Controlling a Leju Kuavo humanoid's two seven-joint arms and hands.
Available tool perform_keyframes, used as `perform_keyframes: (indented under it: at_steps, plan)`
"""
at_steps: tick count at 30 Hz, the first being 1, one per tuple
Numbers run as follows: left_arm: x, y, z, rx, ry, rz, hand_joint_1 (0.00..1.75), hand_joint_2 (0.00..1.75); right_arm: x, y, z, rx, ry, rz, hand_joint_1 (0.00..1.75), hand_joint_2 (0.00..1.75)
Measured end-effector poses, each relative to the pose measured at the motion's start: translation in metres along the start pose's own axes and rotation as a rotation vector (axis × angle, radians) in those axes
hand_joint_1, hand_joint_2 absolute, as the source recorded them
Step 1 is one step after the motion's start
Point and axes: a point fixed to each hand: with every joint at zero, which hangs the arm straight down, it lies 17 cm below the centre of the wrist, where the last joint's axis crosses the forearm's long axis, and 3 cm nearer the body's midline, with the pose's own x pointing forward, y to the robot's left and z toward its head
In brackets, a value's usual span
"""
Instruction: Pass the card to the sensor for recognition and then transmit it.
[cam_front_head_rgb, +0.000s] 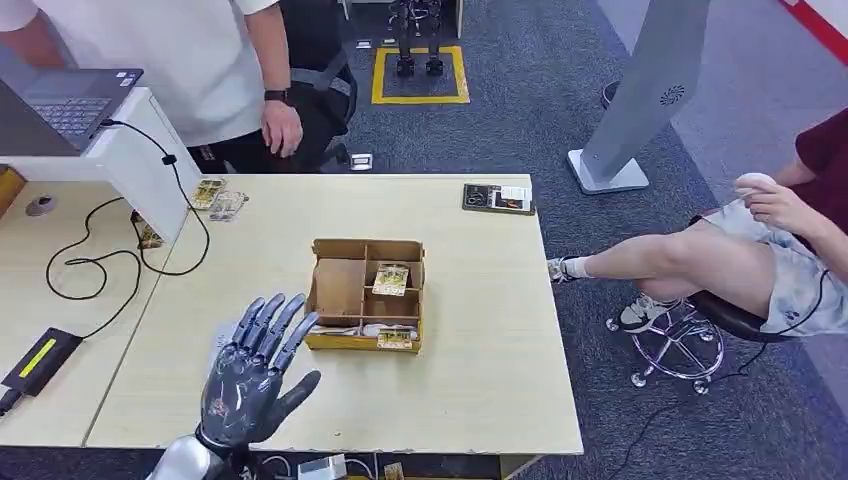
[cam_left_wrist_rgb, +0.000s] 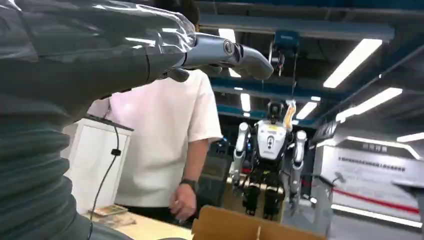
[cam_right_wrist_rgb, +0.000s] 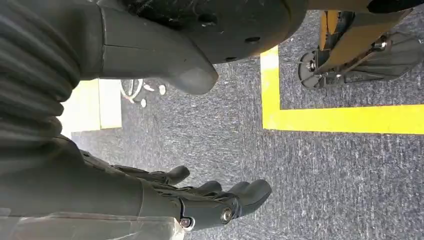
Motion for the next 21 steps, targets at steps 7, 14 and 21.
perform_keyframes:
  at_steps: [7, 14, 21]
  plan:
    - [-0.008, -0.03, -0.018, -0.11, 0.047, -0.09, 0.0, 1.75, -0.001, -0.001, 0.0, -0.002, 0.003, 0.014, 0.0, 1.75]
    - [-0.005, -0.037, -0.028, -0.127, 0.034, -0.113, 0.0, 1.75, -0.001, -0.002, -0.001, -0.003, 0.002, 0.018, 0.0, 1.75]
    - [-0.013, -0.049, -0.03, -0.172, 0.074, -0.145, 0.0, 1.75, -0.002, -0.002, -0.001, -0.003, 0.012, 0.022, 0.0, 1.75]
